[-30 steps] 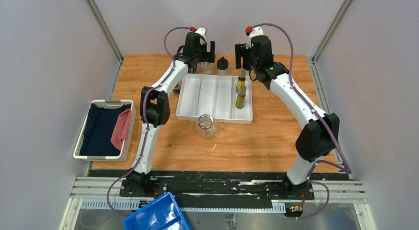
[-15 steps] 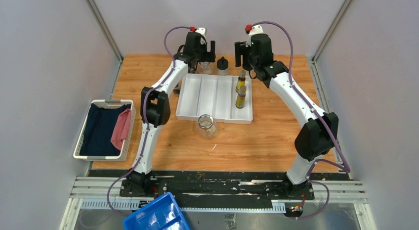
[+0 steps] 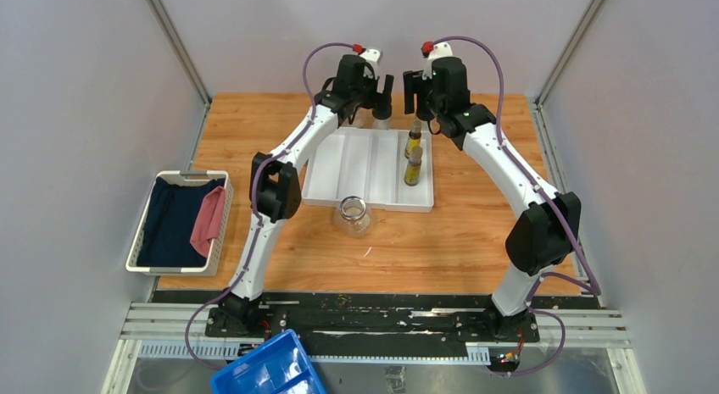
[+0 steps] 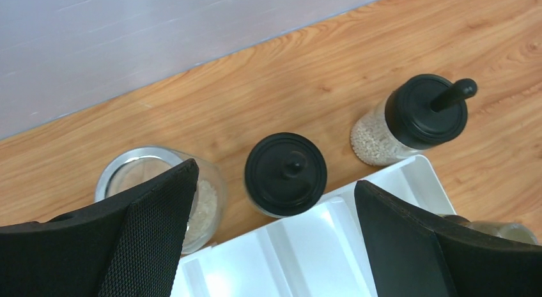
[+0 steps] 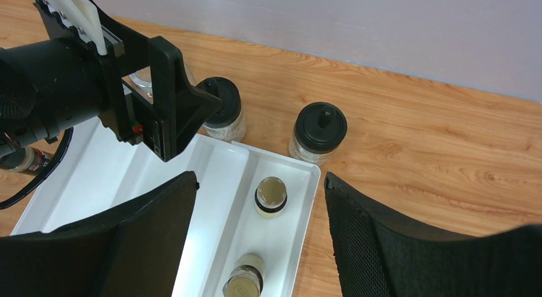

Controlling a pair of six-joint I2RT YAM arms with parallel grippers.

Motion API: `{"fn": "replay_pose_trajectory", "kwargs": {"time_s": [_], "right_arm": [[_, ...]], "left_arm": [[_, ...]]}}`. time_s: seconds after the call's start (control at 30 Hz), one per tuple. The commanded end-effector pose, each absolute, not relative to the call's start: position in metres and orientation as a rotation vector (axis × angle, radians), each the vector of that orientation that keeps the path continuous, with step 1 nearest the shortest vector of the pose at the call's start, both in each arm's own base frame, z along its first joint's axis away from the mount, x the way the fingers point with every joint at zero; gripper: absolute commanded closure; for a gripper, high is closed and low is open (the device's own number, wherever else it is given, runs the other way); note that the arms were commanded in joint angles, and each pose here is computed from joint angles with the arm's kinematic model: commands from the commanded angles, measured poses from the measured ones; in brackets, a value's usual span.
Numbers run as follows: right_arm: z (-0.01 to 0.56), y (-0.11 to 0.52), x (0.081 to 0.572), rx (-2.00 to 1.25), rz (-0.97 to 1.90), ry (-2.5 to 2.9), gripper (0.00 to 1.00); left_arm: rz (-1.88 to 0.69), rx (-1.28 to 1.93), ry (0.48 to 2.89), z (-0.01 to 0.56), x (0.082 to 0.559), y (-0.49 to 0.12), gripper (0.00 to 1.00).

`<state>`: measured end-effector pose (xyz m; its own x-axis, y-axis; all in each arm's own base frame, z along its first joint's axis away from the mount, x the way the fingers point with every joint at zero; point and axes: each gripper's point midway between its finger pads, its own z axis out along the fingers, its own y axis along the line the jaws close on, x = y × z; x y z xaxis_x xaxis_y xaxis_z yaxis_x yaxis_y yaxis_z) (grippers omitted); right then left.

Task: Organize the condiment bottles
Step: Pick up the bottle from the corner of the board.

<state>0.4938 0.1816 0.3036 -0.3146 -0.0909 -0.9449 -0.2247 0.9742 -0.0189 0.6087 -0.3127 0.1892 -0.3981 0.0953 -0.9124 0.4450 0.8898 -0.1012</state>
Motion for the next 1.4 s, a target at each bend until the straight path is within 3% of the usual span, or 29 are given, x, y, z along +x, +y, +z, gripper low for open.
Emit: {"fn": "replay_pose_trajectory", "kwargs": {"time_s": [0.0, 0.63, 1.37], "right_arm": [[0.315, 0.174, 0.496, -0.223, 0.133, 1.873, 0.23], [0.309, 0.172, 0.499, -0.218, 0.144, 1.876, 0.23], [0.291, 0.164, 0.508, -0.217, 0.148, 1.911, 0.24]], "left_arm": [[-0.427, 0.465, 1.925, 0.21, 0.599, -0.323, 0.0], [-0.491, 0.508, 1.986, 0.175, 0.586, -0.354, 0.0], [-0.493, 0.333, 1.999, 0.152, 0.607, -0.356, 0.0]]}}
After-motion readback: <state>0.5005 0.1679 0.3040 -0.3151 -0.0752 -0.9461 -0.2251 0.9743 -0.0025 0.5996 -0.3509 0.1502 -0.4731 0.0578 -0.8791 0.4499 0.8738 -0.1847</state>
